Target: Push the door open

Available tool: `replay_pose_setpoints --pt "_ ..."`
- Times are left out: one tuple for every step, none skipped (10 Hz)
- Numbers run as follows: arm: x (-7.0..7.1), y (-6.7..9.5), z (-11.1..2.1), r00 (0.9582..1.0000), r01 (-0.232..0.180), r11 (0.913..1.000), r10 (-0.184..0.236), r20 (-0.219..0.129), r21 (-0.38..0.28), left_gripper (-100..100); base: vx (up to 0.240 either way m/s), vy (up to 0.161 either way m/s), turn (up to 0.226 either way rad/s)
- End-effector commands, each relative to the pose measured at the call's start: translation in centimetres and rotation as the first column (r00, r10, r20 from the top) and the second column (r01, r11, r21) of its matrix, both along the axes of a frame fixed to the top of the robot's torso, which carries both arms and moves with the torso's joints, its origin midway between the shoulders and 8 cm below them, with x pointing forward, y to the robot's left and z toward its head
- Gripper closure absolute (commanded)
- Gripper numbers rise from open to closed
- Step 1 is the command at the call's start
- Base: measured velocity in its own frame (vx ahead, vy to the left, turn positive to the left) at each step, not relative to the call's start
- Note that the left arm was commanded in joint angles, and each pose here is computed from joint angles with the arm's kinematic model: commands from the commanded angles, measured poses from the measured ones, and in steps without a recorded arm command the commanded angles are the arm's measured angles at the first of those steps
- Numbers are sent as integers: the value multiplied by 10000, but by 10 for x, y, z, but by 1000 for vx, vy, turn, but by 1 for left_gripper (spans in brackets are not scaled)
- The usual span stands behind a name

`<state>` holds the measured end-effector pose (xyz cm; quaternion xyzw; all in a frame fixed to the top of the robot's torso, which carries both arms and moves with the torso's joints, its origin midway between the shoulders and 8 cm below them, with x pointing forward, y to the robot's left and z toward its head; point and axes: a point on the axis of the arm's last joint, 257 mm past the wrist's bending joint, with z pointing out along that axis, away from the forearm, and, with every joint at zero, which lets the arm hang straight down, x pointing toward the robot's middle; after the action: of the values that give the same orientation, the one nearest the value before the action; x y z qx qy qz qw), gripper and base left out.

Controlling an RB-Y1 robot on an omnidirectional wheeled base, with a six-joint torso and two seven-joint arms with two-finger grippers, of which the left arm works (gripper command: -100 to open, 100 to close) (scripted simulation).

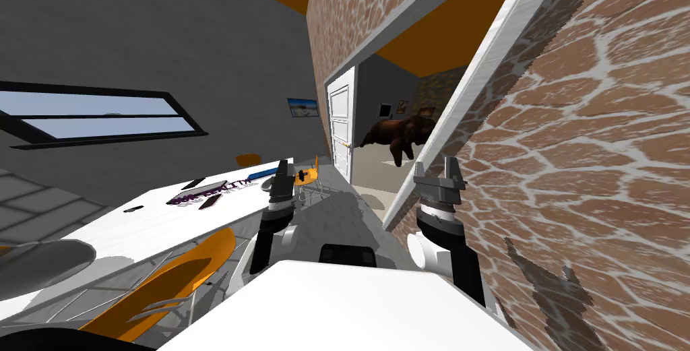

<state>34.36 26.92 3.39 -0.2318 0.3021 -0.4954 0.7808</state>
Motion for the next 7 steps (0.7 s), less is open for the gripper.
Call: replay_pose_setpoints --pt "10 -8 -8 9991 406 9991 -407 -139 -83 -100 103 36 -22" --pt "12 -10 -10 9986 496 9987 -498 -171 -106 -100 152 34 -21" --pt "18 -16 -15 9967 765 9969 -769 -267 -174 -100 154 44 -14" --pt "23 -21 -20 9946 968 9950 -975 -340 -231 -100 175 57 -20" --pt "29 -27 -25 9915 1213 9921 -1225 -430 -309 -100 169 55 -21" --pt "35 -32 -30 9877 1454 9886 -1473 -521 -384 -100 144 48 -25" --pt "41 -39 -36 9831 1700 9844 -1727 -616 -463 -100 138 55 -23"
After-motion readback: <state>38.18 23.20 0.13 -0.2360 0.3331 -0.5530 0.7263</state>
